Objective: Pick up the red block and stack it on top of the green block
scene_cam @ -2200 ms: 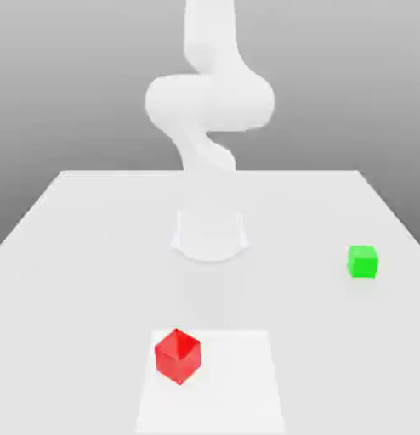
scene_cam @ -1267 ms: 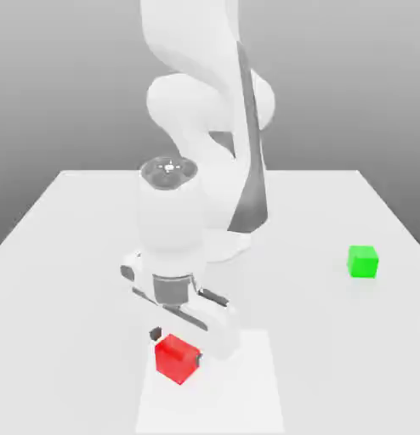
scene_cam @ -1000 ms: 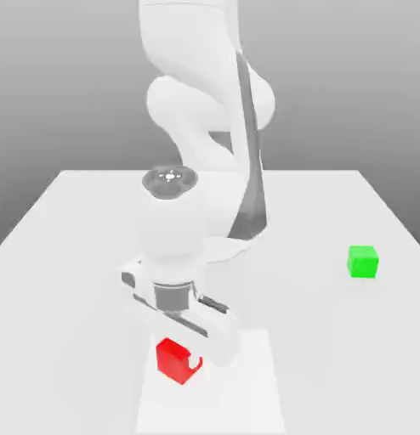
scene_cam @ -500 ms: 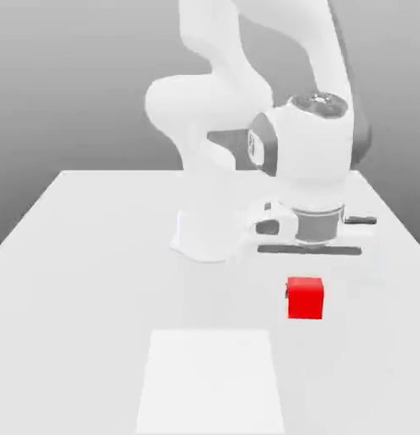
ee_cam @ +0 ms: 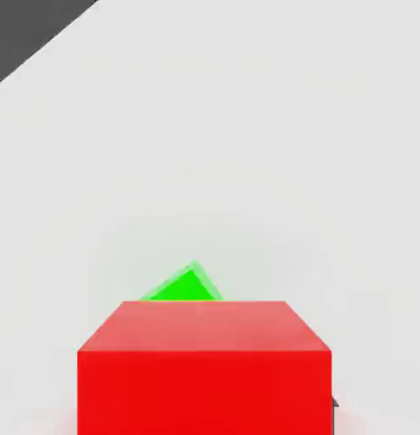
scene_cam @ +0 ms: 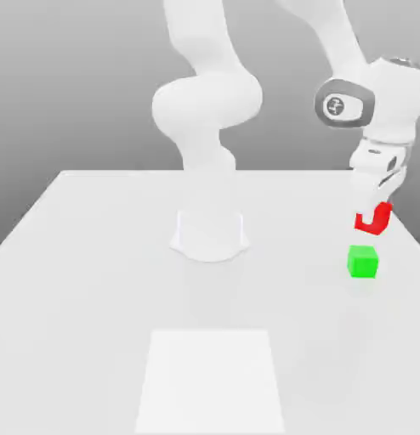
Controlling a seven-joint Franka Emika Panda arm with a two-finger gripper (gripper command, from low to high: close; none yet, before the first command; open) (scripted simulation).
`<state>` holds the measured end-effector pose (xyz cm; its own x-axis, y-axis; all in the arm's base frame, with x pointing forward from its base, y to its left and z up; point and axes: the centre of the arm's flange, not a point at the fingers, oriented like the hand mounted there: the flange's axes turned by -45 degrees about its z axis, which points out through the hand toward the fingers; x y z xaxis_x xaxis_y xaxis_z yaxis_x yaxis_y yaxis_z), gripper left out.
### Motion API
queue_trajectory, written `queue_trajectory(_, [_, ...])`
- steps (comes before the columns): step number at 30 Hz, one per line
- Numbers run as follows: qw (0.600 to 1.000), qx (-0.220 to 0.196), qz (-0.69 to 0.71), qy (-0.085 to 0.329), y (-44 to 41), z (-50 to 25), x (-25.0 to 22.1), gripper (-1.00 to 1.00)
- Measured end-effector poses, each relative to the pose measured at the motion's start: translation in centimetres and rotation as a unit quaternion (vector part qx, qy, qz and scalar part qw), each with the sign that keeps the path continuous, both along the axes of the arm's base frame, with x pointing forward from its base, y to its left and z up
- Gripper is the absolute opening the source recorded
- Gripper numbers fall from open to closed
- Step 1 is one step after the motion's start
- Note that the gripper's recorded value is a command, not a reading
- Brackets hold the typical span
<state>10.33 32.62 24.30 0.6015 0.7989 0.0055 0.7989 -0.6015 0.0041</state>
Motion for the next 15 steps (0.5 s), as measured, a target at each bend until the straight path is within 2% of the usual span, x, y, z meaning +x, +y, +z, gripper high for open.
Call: queue_trajectory(15, [1.0, -0.001, 0.005, -0.009, 0.2, -3.3, 0.1, -1.0])
